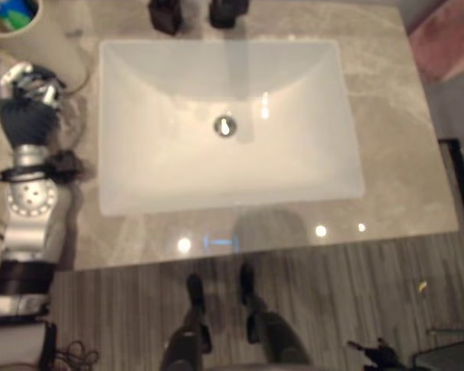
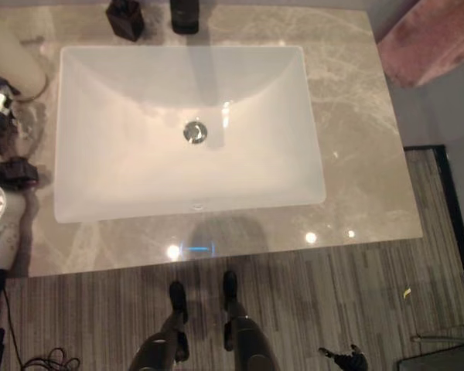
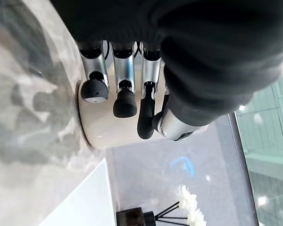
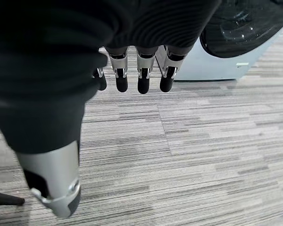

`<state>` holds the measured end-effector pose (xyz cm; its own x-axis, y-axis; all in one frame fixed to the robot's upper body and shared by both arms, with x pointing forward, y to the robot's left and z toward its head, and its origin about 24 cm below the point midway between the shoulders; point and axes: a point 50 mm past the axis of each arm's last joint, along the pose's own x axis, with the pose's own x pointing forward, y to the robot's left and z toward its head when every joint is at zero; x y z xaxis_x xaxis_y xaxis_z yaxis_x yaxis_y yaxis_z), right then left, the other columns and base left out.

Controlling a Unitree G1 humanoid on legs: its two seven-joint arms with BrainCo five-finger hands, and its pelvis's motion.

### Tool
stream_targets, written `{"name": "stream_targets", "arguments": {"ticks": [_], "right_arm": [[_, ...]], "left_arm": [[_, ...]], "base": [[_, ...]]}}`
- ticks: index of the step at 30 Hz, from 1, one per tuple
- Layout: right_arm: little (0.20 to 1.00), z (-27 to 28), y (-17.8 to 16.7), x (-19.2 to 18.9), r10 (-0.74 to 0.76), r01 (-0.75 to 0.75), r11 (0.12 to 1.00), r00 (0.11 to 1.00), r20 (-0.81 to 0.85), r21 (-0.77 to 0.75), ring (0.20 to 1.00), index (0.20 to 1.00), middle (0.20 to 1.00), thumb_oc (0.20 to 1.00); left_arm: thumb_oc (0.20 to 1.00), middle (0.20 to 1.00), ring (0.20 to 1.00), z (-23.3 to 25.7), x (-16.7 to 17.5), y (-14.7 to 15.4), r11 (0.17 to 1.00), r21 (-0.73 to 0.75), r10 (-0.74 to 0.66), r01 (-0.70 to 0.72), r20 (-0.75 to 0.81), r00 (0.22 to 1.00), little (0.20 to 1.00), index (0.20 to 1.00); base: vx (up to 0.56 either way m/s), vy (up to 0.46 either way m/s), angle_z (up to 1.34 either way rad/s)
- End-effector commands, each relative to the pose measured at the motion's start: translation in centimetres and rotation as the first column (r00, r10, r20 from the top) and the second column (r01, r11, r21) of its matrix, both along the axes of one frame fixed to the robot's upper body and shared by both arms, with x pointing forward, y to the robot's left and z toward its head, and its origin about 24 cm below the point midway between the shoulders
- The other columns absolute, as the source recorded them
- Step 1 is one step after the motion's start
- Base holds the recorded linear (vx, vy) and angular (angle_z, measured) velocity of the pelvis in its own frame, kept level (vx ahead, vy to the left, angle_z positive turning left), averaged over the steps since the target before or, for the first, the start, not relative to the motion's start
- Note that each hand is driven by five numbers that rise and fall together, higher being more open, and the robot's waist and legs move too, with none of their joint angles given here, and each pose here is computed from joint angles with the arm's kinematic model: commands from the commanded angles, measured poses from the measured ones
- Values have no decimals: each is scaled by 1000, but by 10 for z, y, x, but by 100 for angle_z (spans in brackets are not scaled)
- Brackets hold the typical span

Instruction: Put brush and paste in cup on sink, flatten towel.

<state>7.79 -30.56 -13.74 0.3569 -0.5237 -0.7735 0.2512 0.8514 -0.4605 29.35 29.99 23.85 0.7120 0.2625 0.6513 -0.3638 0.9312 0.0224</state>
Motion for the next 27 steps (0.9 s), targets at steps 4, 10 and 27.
{"name": "stream_targets", "arguments": {"ticks": [4, 10, 27], "right_arm": [[1000, 9, -18, 0, 24, -25, 997, 1000, -7, -77, 1000, 1000, 1000, 1000], [1000, 10, -18, 2, 30, -30, 996, 1000, 0, -80, 1000, 1000, 1000, 1000], [1000, 11, -18, 5, 38, -36, 996, 999, 19, -84, 1000, 1000, 1000, 1000]], "left_arm": [[200, 200, 200, -6, 7, 3, 1000, -5, 21, -21, -29, 999, 200, 200], [200, 200, 200, -3, 8, 3, 1000, 5, 27, -27, -27, 999, 200, 200], [200, 200, 200, 17, 9, 8, 997, 28, 72, -73, 24, 997, 200, 200]], "base": [[0, 0, 0], [11, 1, -3], [14, -4, -3]]}}
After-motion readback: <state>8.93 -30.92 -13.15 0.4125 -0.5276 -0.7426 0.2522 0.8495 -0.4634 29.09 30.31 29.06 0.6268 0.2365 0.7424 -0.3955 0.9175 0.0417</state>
